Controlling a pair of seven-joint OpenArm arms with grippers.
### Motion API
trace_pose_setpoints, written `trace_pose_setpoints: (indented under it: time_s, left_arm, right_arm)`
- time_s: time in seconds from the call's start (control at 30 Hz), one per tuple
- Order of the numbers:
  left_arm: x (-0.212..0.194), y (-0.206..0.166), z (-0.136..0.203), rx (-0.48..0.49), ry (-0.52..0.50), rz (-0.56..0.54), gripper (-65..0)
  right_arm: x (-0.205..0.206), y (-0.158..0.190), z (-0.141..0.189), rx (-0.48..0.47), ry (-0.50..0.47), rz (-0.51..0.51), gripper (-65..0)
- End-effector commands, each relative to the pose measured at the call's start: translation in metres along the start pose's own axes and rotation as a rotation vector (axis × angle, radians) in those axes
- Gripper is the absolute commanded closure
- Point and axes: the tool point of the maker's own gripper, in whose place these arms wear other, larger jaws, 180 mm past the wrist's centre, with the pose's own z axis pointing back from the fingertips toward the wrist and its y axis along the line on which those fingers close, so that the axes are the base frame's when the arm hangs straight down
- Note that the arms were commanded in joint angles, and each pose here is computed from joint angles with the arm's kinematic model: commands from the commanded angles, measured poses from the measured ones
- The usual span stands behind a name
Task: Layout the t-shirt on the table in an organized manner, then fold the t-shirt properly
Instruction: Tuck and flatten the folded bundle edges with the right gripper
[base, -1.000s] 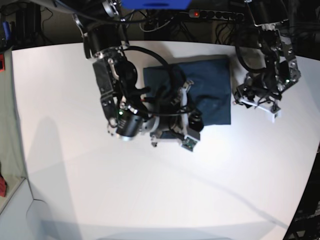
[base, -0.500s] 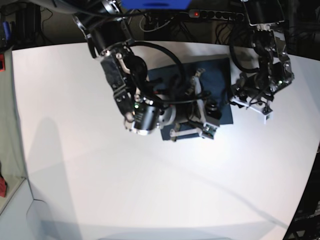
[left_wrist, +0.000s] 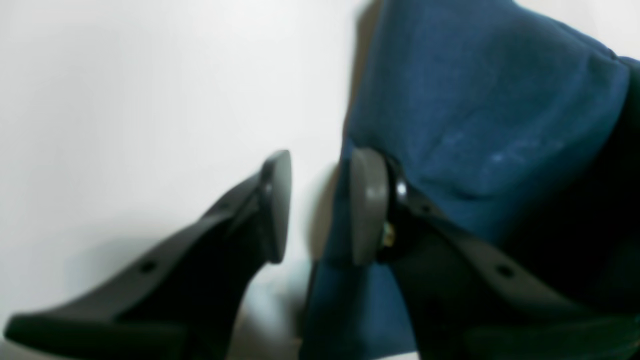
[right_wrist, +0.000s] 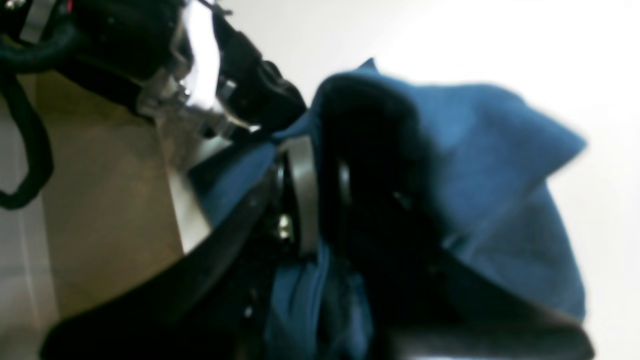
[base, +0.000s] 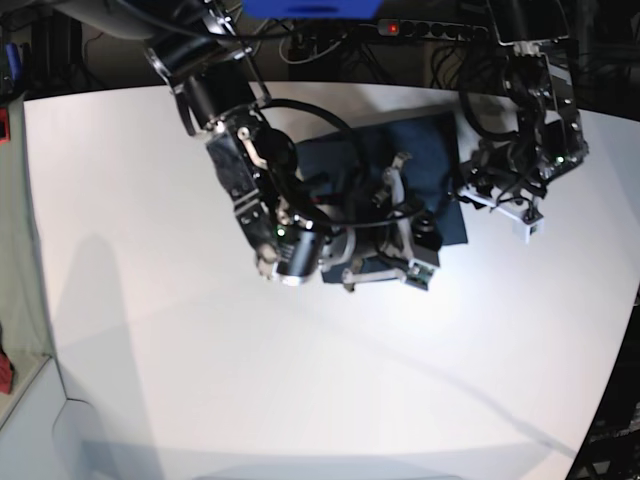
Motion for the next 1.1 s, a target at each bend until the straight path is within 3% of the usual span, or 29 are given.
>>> trace_pose_setpoints:
  time_s: [0.0, 0.17, 0.3, 0.47, 0.6, 0.73, 0.9, 1.07]
  left_arm:
    - [0.003, 0.0, 0.002, 0.005, -0.002, -0.009, -20.3]
    - [0.005, 0.001, 0.002, 0.006, -0.006, -0.006, -20.3]
    - [0.005, 0.002, 0.002, 0.008, -0.009, -0.005, -20.3]
    - [0.005, 0.002, 0.003, 0.007, -0.008, -0.009, -20.3]
    - [0.005, 0.002, 0.003, 0.006, -0.01, -0.007, -20.3]
    - [0.006, 0.002, 0.003, 0.005, -0.013, -0.007, -20.3]
    - [0.009, 0.0, 0.003, 0.003, -0.02, -0.008, -20.3]
    - [0.01, 0.0, 0.003, 0.002, -0.021, -0.008, -20.3]
  right_arm:
    - [0.023, 0.0, 0.005, 0.0, -0.069, 0.019, -6.3]
    - [0.043, 0.036, 0.003, 0.098, -0.123, 0.083, -27.3]
    - [0.066, 0.051, 0.02, 0.131, -0.205, 0.121, -37.6]
    - [0.064, 0.017, 0.04, 0.043, -0.243, 0.055, -38.1]
    - [0.022, -0.038, 0.065, -0.088, -0.199, -0.042, -38.1]
    - [-0.027, -0.075, 0.073, -0.144, -0.121, -0.171, -38.0]
    - [-0.055, -0.077, 0.053, -0.103, -0.107, -0.281, -38.0]
    - [-0.042, -0.047, 0.028, -0.021, -0.15, -0.302, -38.0]
